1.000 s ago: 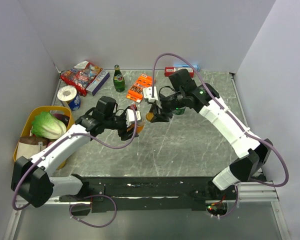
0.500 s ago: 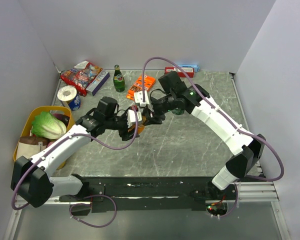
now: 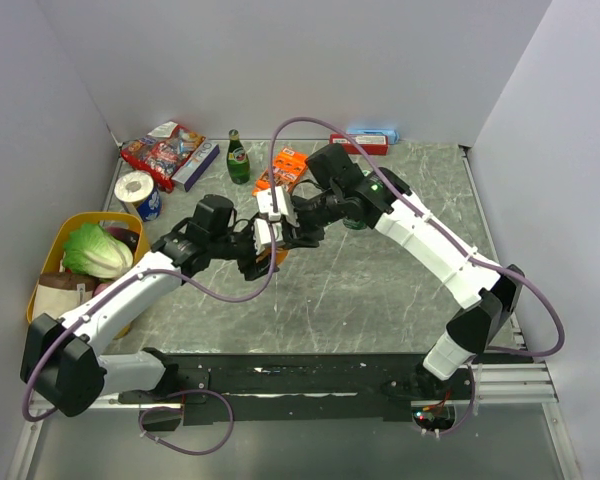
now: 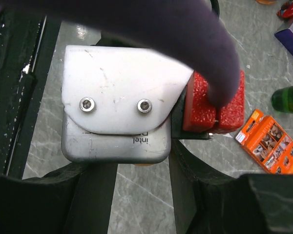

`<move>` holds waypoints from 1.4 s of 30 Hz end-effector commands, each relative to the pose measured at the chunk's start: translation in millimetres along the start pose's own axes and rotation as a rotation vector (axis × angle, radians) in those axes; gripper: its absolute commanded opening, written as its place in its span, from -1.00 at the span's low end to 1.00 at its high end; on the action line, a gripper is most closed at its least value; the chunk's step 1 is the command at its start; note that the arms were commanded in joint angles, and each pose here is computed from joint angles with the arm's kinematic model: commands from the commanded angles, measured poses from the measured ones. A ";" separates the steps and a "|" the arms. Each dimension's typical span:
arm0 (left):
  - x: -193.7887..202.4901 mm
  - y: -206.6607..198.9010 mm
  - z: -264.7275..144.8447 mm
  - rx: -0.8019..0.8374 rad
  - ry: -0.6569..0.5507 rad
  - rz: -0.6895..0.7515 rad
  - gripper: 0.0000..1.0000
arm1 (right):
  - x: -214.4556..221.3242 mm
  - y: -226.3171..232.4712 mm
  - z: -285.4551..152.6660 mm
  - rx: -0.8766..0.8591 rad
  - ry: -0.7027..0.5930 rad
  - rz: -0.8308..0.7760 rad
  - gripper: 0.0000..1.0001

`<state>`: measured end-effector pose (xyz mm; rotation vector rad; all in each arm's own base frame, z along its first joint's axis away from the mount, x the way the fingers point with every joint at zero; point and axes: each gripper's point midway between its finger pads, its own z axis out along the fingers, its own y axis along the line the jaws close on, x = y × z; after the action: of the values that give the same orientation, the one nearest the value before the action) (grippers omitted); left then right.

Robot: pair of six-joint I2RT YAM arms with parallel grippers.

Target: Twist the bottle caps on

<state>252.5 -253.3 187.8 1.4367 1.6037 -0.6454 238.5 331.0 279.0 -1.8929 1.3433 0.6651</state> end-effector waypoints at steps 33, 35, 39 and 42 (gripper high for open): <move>-5.1 -1.6 -3.2 -0.204 -0.340 -0.143 -0.97 | 15.8 14.4 -15.4 -0.050 0.206 0.063 -0.33; -2.1 -6.0 -1.5 -0.197 -0.363 -0.160 -0.97 | 14.5 12.0 -18.6 -0.043 0.216 0.059 -0.33; -10.3 -5.6 -3.9 -0.206 -0.431 -0.152 -0.97 | 13.1 17.6 -20.2 -0.071 0.238 0.068 -0.33; -8.0 -7.4 -2.6 -0.203 -0.442 -0.145 -0.97 | 7.8 17.5 -18.2 -0.078 0.234 0.065 -0.33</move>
<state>238.9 -254.4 169.9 1.0126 1.4836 -0.7846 233.9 312.9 274.6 -2.0127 1.5265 0.5476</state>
